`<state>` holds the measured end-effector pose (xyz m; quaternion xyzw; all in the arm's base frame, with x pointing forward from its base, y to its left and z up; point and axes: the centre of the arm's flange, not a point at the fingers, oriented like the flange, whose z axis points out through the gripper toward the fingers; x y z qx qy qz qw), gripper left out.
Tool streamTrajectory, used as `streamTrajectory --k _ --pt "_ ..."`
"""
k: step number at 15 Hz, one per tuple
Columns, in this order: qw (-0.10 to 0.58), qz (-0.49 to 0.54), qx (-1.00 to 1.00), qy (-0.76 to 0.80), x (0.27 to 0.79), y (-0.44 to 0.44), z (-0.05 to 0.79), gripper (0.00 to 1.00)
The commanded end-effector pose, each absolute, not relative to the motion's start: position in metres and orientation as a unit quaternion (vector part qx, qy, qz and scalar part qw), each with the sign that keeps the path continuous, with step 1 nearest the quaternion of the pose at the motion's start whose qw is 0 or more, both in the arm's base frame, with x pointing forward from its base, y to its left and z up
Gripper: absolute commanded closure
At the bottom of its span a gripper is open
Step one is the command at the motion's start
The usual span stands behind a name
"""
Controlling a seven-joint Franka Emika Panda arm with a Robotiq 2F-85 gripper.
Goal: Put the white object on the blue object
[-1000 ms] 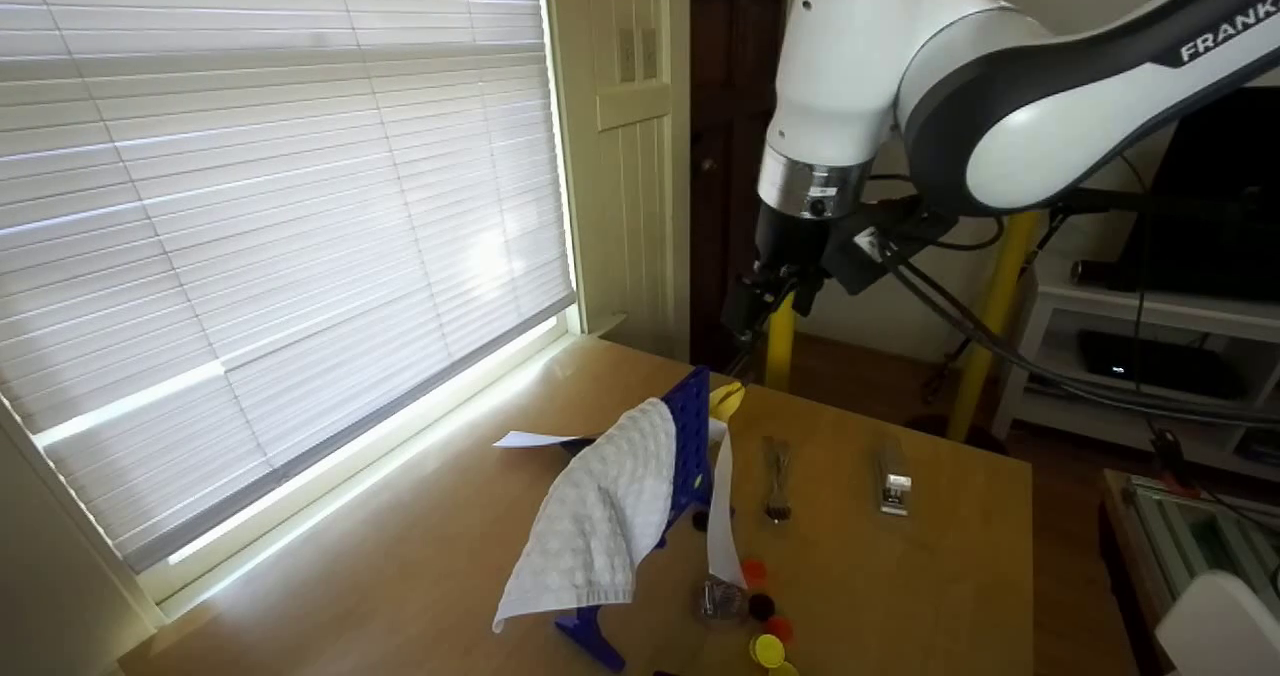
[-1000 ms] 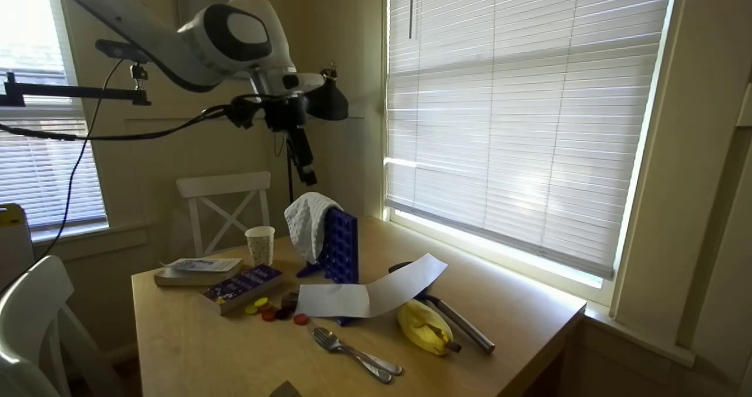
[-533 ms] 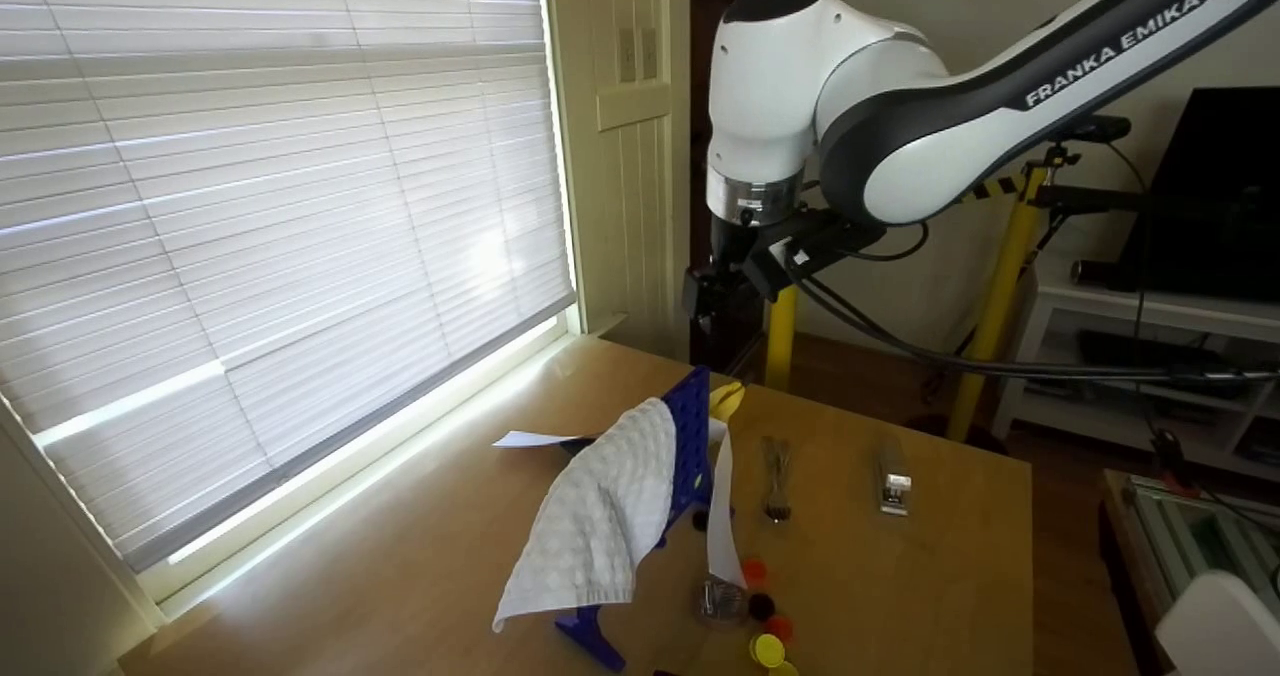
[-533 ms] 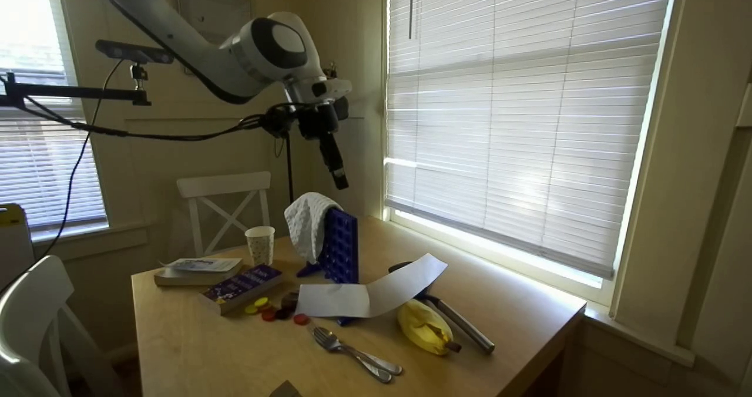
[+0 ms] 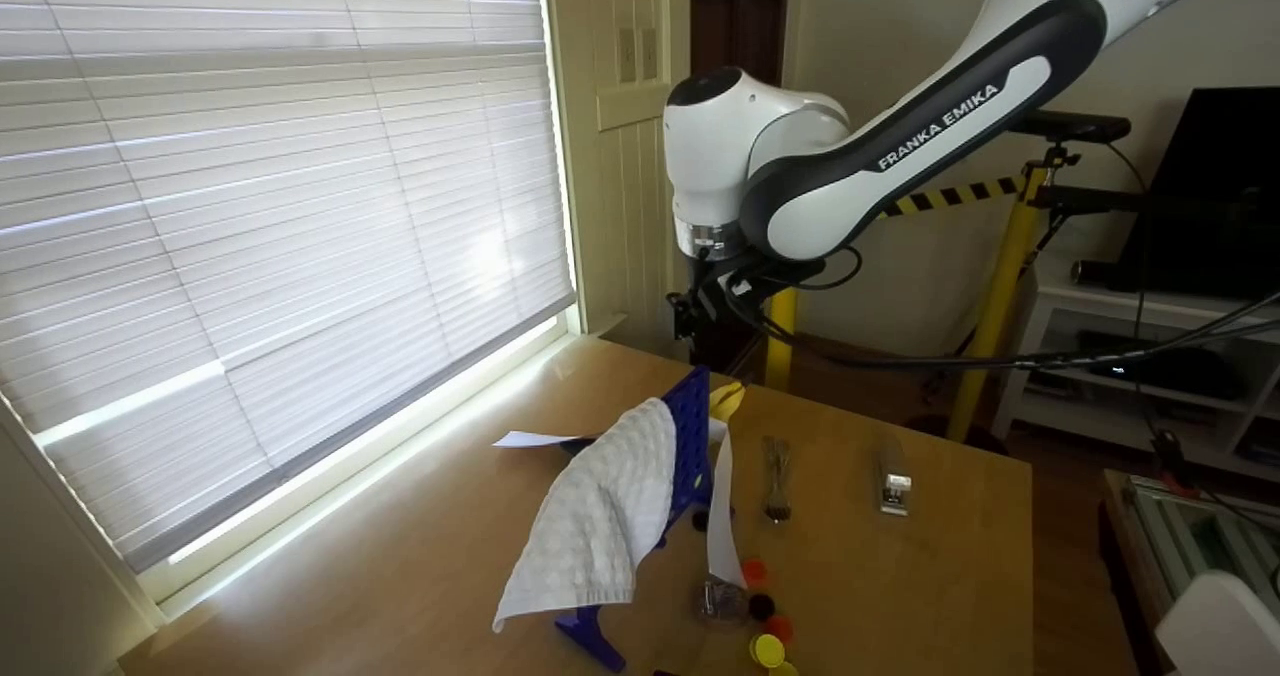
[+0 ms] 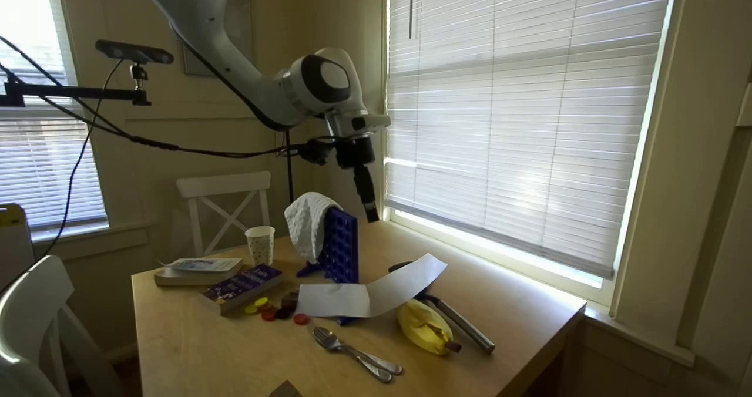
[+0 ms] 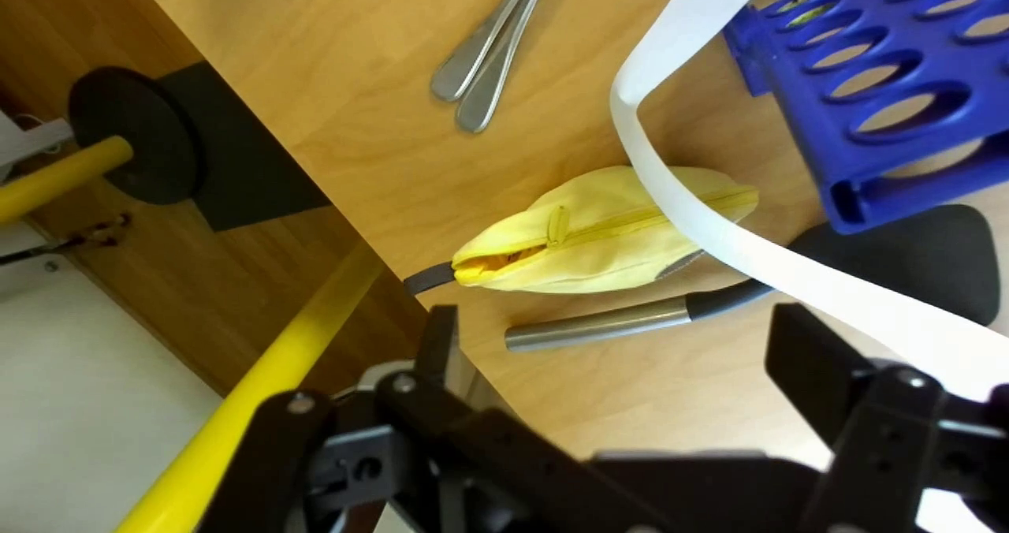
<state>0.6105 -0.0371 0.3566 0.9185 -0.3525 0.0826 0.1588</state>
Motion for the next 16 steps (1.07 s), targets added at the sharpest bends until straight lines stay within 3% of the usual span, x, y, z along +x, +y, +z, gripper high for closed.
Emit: streamTrajectory --k 1,16 --pt "0.140 0.059 0.924 -0.351 0.643 -0.046 0.328 0.00" --pt "0.073 0.008 0.970 -0.233 0.676 -0.074 0.255 0.00"
